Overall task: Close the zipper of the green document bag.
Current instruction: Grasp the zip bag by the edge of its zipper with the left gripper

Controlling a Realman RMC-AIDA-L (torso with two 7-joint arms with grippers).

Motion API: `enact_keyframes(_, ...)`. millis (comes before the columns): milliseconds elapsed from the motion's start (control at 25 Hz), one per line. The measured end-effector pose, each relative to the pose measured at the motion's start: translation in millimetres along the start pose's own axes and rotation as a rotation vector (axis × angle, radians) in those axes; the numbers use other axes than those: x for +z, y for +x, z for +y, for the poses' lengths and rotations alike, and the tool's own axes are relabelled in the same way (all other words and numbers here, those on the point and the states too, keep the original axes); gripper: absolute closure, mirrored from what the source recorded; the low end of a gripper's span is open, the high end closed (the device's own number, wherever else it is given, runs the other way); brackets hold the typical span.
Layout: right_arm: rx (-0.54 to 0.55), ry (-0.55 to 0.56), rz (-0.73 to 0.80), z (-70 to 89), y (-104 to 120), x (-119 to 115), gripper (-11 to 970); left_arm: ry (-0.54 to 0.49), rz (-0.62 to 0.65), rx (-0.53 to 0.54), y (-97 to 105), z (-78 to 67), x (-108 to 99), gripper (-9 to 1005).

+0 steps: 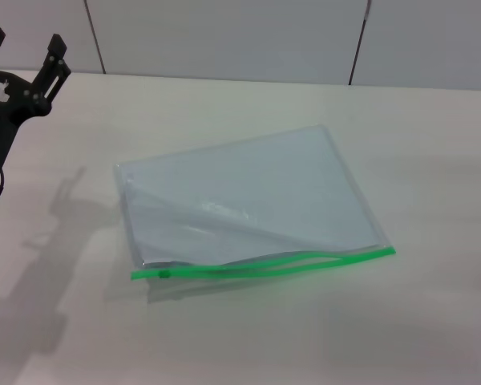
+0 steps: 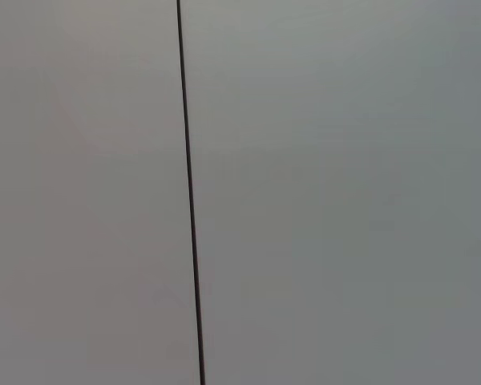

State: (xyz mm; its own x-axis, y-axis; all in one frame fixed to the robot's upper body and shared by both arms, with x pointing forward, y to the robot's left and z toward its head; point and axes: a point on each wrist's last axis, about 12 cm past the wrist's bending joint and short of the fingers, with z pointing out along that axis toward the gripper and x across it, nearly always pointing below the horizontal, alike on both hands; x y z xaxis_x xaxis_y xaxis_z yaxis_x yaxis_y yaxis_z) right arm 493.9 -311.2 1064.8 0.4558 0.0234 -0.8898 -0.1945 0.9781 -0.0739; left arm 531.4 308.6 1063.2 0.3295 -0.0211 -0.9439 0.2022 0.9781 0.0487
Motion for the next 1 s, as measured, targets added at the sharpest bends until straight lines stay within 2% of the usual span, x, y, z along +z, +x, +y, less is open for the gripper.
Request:
enact_keyframes(480, 0.0, -0.002, -0.002, 0.3, 0, 1, 83, 0.0, 0.003, 0.0, 0, -0.1, 0, 134)
enact_keyframes(600, 0.0, -0.001, 0.0, 0.3, 0, 1, 83, 0.045, 0.017, 0.013, 2, -3.9, 0, 135)
enact_keyframes(680, 0.0, -0.001, 0.0, 0.2, 0, 1, 83, 0.174, 0.048, 0.05, 4, -13.6, -1, 135)
enact_keyframes(840, -0.005, 0.002, 0.003, -1.4, 0, -1, 83, 0.498, 0.119, 0.133, 12, -38.4, -6, 136)
enact_keyframes(1000, -0.008, 0.005, 0.004, -2.3, 0, -2, 82, 0.714, 0.143, 0.198, 17, -53.2, -20, 136)
